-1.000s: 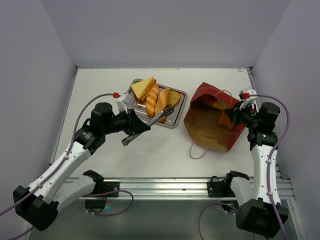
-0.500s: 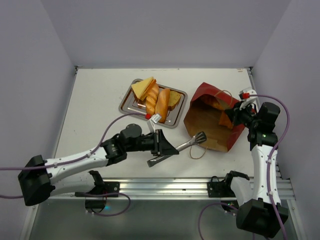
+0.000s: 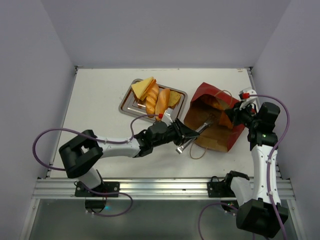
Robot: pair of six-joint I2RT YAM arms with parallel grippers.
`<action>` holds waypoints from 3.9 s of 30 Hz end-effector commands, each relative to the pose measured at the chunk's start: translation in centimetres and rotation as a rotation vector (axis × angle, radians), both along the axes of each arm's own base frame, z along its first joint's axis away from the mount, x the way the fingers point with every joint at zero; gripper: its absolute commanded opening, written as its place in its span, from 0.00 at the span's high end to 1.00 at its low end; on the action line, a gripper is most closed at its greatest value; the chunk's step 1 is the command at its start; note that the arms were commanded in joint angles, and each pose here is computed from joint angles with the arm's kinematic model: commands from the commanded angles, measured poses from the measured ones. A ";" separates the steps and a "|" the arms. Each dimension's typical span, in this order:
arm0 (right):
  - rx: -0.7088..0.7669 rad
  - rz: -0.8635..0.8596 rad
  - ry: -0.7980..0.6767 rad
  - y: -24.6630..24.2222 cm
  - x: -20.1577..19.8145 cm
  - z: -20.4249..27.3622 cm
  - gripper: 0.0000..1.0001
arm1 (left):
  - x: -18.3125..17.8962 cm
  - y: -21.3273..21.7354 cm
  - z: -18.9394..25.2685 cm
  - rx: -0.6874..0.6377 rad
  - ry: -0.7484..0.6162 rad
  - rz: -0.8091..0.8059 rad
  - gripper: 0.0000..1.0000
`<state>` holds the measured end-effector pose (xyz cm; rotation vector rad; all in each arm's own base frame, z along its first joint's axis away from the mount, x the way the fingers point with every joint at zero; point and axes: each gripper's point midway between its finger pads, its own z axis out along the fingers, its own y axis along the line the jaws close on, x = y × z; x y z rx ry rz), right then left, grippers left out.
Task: Take the fake bread out of the paper bag
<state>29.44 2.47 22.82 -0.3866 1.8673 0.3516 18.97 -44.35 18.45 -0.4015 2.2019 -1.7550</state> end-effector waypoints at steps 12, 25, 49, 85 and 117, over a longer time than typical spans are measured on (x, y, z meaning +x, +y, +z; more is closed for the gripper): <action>-0.004 0.024 -0.041 0.3 0.1 0.9 0.98 | 5.2 -3.6 4.2 -0.300 0.115 0.176 0.58; 0.000 0.031 -0.040 0.4 0.0 0.9 0.98 | 6.4 -5.1 3.3 -0.350 0.192 0.194 0.55; 0.004 0.035 -0.035 0.5 0.0 0.7 0.98 | 8.0 -6.8 2.0 -0.365 0.253 0.202 0.54; 0.004 0.039 -0.036 0.6 -0.1 0.7 0.98 | 10.5 -8.5 1.3 -0.407 0.282 0.177 0.87; -0.012 0.002 -0.033 -0.1 0.3 0.5 0.99 | 3.1 -1.4 6.1 -0.329 0.046 0.030 1.00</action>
